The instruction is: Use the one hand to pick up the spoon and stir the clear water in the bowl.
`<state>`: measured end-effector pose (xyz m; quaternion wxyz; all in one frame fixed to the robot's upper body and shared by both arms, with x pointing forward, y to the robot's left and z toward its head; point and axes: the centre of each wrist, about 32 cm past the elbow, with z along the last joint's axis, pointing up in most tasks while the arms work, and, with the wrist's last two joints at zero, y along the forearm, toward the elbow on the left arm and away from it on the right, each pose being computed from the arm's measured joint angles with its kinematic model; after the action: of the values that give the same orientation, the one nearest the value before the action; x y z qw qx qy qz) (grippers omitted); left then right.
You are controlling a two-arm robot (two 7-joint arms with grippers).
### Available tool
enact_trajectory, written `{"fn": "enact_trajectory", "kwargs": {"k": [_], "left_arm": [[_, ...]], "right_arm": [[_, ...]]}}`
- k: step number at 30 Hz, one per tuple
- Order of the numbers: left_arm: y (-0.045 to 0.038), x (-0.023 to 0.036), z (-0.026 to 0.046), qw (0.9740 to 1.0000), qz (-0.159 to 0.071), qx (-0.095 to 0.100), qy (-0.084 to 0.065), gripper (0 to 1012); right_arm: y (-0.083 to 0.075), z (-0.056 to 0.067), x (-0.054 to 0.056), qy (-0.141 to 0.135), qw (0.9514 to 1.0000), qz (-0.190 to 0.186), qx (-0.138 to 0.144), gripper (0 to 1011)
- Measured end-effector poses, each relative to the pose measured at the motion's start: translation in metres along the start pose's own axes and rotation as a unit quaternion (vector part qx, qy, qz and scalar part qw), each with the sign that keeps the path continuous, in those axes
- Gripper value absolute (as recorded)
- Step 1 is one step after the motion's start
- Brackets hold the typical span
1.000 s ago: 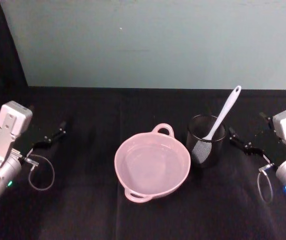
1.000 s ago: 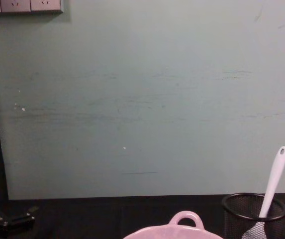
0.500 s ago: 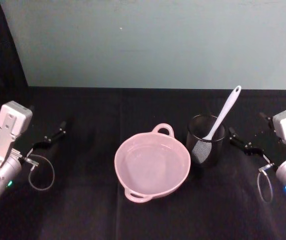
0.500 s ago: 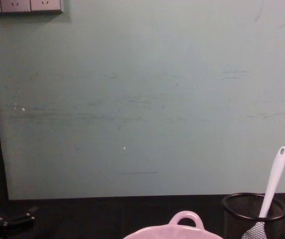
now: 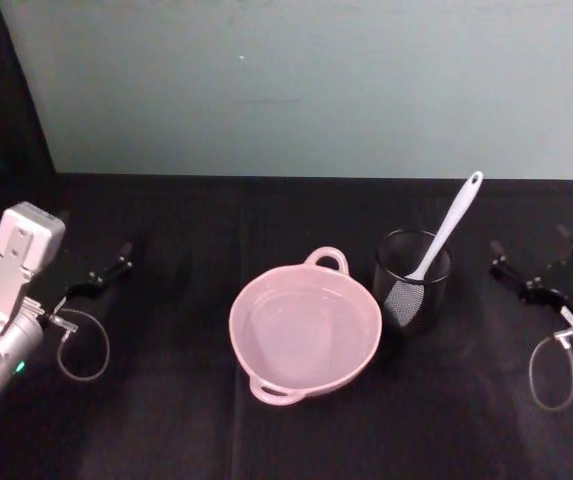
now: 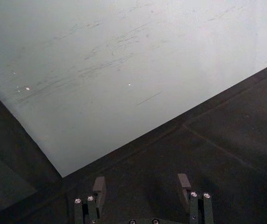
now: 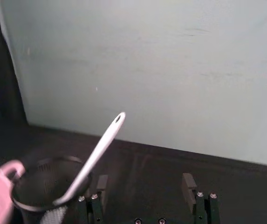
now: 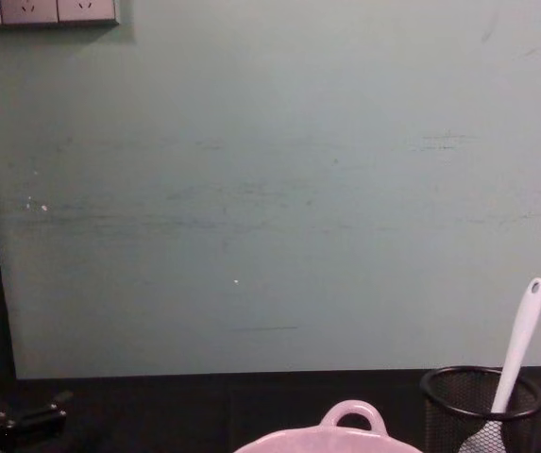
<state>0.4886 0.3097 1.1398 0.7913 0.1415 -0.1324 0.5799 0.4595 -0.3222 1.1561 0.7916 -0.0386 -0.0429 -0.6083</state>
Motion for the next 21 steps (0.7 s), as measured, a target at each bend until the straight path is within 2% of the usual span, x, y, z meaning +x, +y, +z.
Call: {"fn": "enact_trajectory", "kwargs": {"k": [1, 2, 3, 4, 7, 8, 10, 11, 12, 13, 14, 15, 16, 17, 18, 19, 20, 21], "left_arm": [[0.0, 0.0, 0.0, 1.0, 0.0, 0.0, 0.0, 1005], [0.0, 0.0, 0.0, 1.0, 0.0, 0.0, 0.0, 1005], [0.0, 0.0, 0.0, 1.0, 0.0, 0.0, 0.0, 1005], [0.0, 0.0, 0.0, 1.0, 0.0, 0.0, 0.0, 1005], [0.0, 0.0, 0.0, 1.0, 0.0, 0.0, 0.0, 1005], [0.0, 0.0, 0.0, 1.0, 0.0, 0.0, 0.0, 1005], [0.0, 0.0, 0.0, 1.0, 0.0, 0.0, 0.0, 1005], [0.0, 0.0, 0.0, 1.0, 0.0, 0.0, 0.0, 1005], [0.0, 0.0, 0.0, 1.0, 0.0, 0.0, 0.0, 1005], [0.0, 0.0, 0.0, 1.0, 0.0, 0.0, 0.0, 1005], [0.0, 0.0, 0.0, 1.0, 0.0, 0.0, 0.0, 1005], [0.0, 0.0, 0.0, 1.0, 0.0, 0.0, 0.0, 1005], [0.0, 0.0, 0.0, 1.0, 0.0, 0.0, 0.0, 1005], [0.0, 0.0, 0.0, 1.0, 0.0, 0.0, 0.0, 1005], [0.0, 0.0, 0.0, 1.0, 0.0, 0.0, 0.0, 1005], [0.0, 0.0, 0.0, 1.0, 0.0, 0.0, 0.0, 1005], [0.0, 0.0, 0.0, 1.0, 0.0, 0.0, 0.0, 1005], [0.0, 0.0, 0.0, 1.0, 0.0, 0.0, 0.0, 1005]], "right_arm": [[-0.001, 0.001, 0.001, 0.016, 0.9999, 0.001, 0.002, 1003], [-0.002, 0.003, 0.003, 0.048, 0.9988, 0.003, 0.007, 1003], [-0.002, 0.004, 0.004, 0.067, 0.9977, 0.005, 0.01, 1003], [-0.001, 0.004, 0.006, 0.105, 0.9942, 0.012, 0.017, 1003], [0.002, 0.003, 0.009, 0.16, 0.9866, 0.021, 0.024, 1002], [0.005, 0.003, 0.01, 0.19, 0.981, 0.026, 0.027, 1002], [0.008, 0.002, 0.011, 0.214, 0.976, 0.031, 0.027, 1003], [0.012, 0.001, 0.012, 0.237, 0.9704, 0.037, 0.027, 1002], [0.014, 0.001, 0.012, 0.248, 0.9674, 0.04, 0.026, 1002], [0.018, 0.001, 0.013, 0.267, 0.9623, 0.047, 0.024, 1002], [0.018, 0.001, 0.013, 0.267, 0.9623, 0.047, 0.024, 1003], [0.023, 0.001, 0.015, 0.281, 0.958, 0.053, 0.02, 1003], [0.025, 0.002, 0.016, 0.286, 0.9565, 0.056, 0.018, 1002], [0.029, 0.002, 0.018, 0.296, 0.953, 0.064, 0.01, 1003], [0.029, 0.002, 0.018, 0.296, 0.953, 0.064, 0.01, 1002], [0.035, 0.002, 0.021, 0.308, 0.9485, 0.076, -0.001, 1003], [0.037, 0.002, 0.023, 0.313, 0.9462, 0.082, -0.005, 1003], [0.043, 0.003, 0.027, 0.326, 0.9403, 0.096, -0.015, 1002]]}}
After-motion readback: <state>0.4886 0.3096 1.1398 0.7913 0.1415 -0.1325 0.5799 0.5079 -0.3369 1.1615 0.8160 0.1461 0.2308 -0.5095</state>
